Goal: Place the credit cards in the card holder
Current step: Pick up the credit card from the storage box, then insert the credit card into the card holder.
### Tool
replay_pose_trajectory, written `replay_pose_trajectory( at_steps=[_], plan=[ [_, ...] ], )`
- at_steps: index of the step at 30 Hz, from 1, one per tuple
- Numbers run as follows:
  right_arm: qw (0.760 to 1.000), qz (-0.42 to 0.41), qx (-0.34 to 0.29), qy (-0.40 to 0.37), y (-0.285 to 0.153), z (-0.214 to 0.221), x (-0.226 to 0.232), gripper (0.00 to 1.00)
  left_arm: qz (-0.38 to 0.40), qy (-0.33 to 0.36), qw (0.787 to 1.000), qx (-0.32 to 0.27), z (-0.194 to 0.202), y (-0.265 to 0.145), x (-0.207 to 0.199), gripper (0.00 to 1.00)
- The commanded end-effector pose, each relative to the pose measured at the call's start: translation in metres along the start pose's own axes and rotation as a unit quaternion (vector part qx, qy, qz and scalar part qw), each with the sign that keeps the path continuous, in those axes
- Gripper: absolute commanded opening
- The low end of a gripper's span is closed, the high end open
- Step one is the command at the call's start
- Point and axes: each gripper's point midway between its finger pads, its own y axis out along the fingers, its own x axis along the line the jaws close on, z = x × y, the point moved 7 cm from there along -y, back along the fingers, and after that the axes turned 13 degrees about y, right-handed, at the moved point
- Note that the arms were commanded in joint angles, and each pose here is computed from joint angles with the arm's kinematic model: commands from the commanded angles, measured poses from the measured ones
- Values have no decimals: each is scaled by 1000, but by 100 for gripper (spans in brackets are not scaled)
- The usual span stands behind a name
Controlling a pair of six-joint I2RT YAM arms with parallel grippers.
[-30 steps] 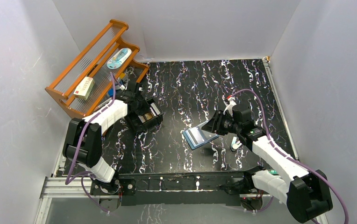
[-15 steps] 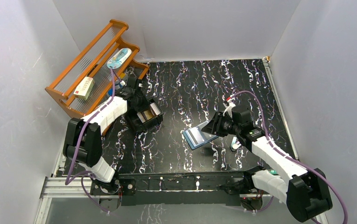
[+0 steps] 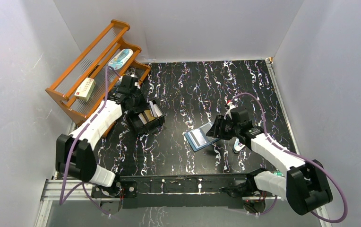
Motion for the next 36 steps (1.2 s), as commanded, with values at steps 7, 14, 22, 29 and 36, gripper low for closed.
replay_pose_trajectory(
  at_steps=[7, 14, 22, 29, 36],
  plan=[
    [999, 34, -24, -31, 19, -29, 3, 62, 128, 28, 991, -19, 9, -57, -20, 0],
    [997, 62, -14, -51, 30, -44, -3, 70, 257, 24, 966, 7, 32, -79, -36, 0],
    [996, 16, 85, -1, 40, -10, -10, 65, 257, -35, 964, 62, 74, -75, -24, 0],
    [993, -27, 103, 58, 37, 19, 6, 61, 264, -30, 961, 77, 84, -65, -29, 0],
    [994, -30, 102, 38, 33, 28, 23, 61, 311, -3, 946, 91, 99, -43, -62, 0]
  ],
)
